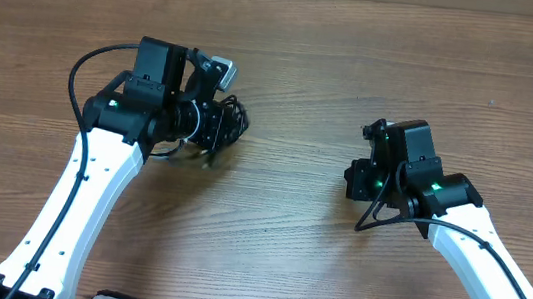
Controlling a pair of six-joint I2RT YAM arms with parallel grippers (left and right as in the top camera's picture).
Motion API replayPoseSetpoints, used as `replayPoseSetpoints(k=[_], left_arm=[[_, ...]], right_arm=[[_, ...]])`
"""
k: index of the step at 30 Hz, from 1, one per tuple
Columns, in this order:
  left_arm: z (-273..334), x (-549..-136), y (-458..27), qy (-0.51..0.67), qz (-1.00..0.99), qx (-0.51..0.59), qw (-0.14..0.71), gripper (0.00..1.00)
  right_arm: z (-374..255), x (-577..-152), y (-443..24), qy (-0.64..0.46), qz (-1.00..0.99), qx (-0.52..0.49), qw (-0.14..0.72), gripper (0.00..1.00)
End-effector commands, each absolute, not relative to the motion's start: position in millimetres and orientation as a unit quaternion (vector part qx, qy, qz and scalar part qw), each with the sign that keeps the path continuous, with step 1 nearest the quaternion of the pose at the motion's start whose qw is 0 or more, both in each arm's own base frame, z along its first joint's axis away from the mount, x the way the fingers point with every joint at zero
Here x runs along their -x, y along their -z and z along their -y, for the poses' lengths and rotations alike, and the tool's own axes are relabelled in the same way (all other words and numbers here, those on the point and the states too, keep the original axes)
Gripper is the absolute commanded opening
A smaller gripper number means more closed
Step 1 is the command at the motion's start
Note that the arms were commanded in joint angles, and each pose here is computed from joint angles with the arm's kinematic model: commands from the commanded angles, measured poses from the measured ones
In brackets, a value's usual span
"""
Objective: Untangle cables
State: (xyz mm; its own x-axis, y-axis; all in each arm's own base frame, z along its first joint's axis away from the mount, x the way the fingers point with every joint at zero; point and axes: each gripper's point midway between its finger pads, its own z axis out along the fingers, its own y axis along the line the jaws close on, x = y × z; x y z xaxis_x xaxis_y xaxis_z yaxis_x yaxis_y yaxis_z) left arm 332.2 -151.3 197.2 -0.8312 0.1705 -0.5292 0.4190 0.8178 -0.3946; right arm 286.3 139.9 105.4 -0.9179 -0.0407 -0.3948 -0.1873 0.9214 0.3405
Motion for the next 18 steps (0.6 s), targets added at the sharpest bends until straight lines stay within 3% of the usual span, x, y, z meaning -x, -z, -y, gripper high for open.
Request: replayPoseSetpoints(k=[1, 6, 12, 13, 15, 16, 17, 18], left_arm=[[172.4, -324.6, -217.7, 0.319, -0.896, -0.187, 0.245, 0.04], [204.5, -298.6, -249.0, 0.44, -0.823, -0.266, 0.242, 0.04], [166.1, -318.3, -201.7, 0.291, -0.902, -0.22, 0.232, 0.05], [156.8, -321.2, -190.1, 0.26, -0.916, -0.206, 0.224, 0.22], [146.3, -322.6, -172.3, 0.229, -0.934, -0.185, 0.204, 0.76], [144.5, -322.2, -165.2, 0.223, -0.938, -0.181, 0.194, 0.91], [144.3, -321.3, -158.8, 0.223, -0.94, -0.179, 0.184, 0.99], [144.4, -321.4, -152.8, 0.223, -0.942, -0.177, 0.175, 1.0]], right_arm=[[-154.5, -282.7, -113.9, -0.229, -0.95, 0.091, 0.193, 0.04], [-154.7, -284.2, -114.6, -0.229, -0.949, 0.092, 0.196, 0.04], [-154.4, -285.2, -114.8, -0.228, -0.949, 0.091, 0.198, 0.04], [-154.6, -285.7, -115.2, -0.229, -0.948, 0.092, 0.199, 0.04], [-154.7, -286.0, -115.3, -0.229, -0.948, 0.092, 0.2, 0.04], [-154.7, -286.0, -115.3, -0.229, -0.948, 0.092, 0.2, 0.04], [-154.7, -285.9, -115.3, -0.229, -0.948, 0.091, 0.2, 0.04], [-154.7, -285.9, -115.3, -0.229, -0.948, 0.091, 0.2, 0.04]])
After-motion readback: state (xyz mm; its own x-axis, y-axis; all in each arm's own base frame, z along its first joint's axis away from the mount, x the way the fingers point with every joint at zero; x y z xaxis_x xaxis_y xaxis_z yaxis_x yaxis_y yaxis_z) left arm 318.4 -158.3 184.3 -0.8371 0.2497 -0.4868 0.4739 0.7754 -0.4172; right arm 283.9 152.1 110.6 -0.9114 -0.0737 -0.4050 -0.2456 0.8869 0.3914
